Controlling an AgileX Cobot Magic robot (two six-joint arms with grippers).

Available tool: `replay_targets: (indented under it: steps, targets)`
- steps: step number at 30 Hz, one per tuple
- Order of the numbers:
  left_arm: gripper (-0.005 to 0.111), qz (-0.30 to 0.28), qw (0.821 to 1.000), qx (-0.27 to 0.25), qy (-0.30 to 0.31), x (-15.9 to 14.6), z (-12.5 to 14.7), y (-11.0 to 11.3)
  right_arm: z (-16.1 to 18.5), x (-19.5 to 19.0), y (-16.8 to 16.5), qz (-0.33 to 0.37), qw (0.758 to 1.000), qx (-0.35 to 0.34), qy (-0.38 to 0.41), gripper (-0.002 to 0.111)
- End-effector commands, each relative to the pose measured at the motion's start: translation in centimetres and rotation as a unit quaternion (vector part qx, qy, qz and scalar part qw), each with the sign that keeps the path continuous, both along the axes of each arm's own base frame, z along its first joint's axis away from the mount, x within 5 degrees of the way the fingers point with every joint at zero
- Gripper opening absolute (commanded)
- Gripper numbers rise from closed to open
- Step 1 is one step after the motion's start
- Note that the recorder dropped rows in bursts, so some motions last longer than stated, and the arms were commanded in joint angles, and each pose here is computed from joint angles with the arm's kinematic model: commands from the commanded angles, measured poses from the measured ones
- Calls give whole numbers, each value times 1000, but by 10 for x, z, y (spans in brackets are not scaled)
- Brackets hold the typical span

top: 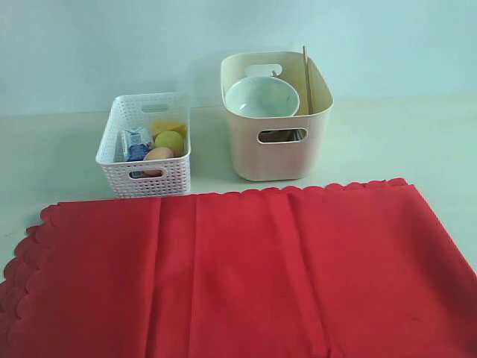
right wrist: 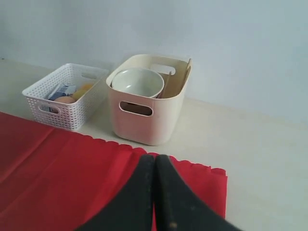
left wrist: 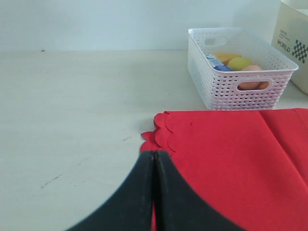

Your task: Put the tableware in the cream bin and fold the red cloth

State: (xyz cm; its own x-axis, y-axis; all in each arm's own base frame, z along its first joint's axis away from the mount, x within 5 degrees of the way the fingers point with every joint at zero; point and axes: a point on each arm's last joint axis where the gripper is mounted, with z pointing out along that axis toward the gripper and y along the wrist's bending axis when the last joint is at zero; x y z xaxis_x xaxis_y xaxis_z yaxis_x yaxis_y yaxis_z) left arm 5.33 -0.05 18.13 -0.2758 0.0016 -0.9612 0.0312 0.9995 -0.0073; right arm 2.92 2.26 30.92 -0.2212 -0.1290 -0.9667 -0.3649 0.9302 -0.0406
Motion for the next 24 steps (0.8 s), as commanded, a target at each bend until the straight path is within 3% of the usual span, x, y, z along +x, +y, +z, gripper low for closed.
replay_targets:
  steps: [1, 10, 24]
  targets:
    - [0, 0, 1000, -3, -6, 0, 0, 0, -7, 0, -1, -5, 1000, 3, -1, 0]
    - [0, -6, 1000, -3, -6, 0, 0, -1, -26, 8, 0, -10, 1000, 12, 16, 0]
    - [0, -6, 1000, -2, -6, 0, 0, -1, -23, 8, 0, -17, 999, 36, 1, 0]
